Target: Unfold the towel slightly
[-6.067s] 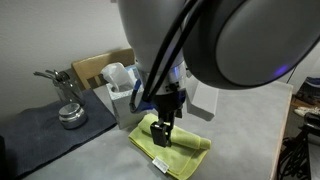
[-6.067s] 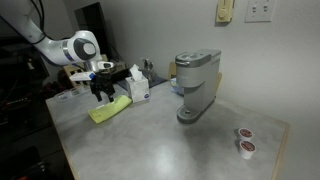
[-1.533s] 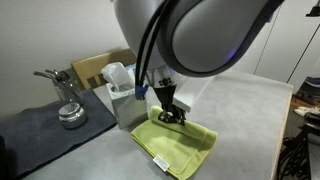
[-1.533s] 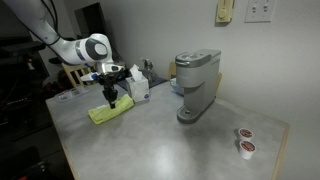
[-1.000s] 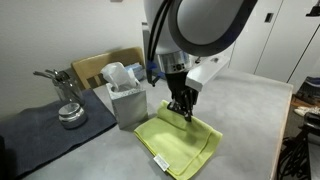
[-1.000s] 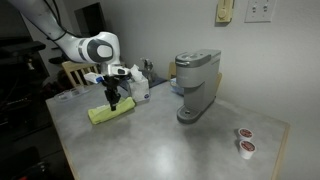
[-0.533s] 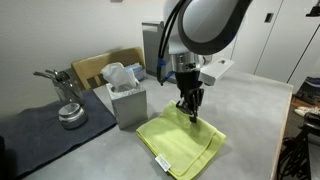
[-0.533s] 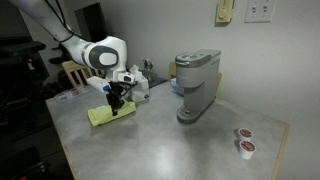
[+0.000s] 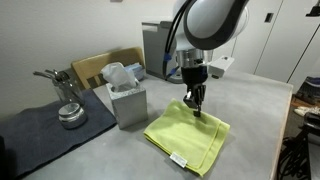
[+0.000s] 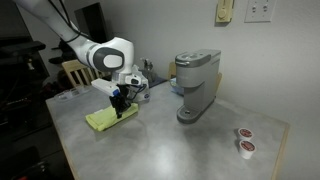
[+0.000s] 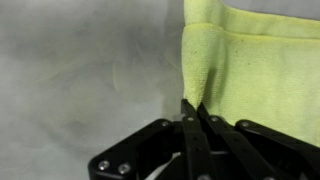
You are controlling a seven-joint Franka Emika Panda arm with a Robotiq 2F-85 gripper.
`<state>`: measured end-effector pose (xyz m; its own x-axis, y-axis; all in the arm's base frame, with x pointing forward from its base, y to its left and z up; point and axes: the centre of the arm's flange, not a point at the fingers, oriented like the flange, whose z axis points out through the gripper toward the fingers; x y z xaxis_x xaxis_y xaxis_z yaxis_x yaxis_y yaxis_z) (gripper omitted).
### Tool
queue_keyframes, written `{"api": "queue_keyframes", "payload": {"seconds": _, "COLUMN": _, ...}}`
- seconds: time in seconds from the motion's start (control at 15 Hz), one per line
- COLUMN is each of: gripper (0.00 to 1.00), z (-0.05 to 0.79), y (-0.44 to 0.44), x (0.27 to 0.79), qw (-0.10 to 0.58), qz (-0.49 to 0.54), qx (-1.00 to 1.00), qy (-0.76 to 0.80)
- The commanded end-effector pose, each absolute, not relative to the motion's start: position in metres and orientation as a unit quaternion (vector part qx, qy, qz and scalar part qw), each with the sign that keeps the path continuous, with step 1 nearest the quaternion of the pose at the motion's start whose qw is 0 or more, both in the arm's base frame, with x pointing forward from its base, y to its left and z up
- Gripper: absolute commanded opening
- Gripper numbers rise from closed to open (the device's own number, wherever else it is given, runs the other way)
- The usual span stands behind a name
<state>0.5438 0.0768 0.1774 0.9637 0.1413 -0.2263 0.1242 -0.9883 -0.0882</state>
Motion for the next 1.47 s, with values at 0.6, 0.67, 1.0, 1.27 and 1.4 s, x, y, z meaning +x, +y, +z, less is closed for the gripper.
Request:
{"api": "queue_keyframes", "payload": {"seconds": 0.6, "gripper": 0.42, "z": 0.184, "y": 0.065, "x": 0.531, "qw": 0.046, "qz": 0.123, "qx": -0.986, "qy": -0.099}}
{"api": "queue_keyframes", "payload": {"seconds": 0.67, "gripper": 0.50, "z": 0.187, "y": 0.067, "x": 0.531, "qw": 0.043, "qz": 0.119, "qx": -0.987, "qy": -0.099}}
{"api": "queue_keyframes", "payload": {"seconds": 1.0, "gripper": 0.85, "z": 0.248, "y": 0.092, "x": 0.528, "qw": 0.024, "qz": 0.062, "qx": -0.992, "qy": -0.107}}
{"api": "queue_keyframes", "payload": {"seconds": 1.27, "gripper": 1.00, "z": 0.312, "y": 0.114, "x": 0.523, "qw": 0.024, "qz": 0.017, "qx": -0.996, "qy": -0.089}}
{"api": "queue_keyframes", "payload": {"seconds": 1.4, "gripper": 1.00, "z": 0.337, "y": 0.122, "x": 0.520, "qw": 0.025, "qz": -0.003, "qx": -0.997, "qy": -0.074}}
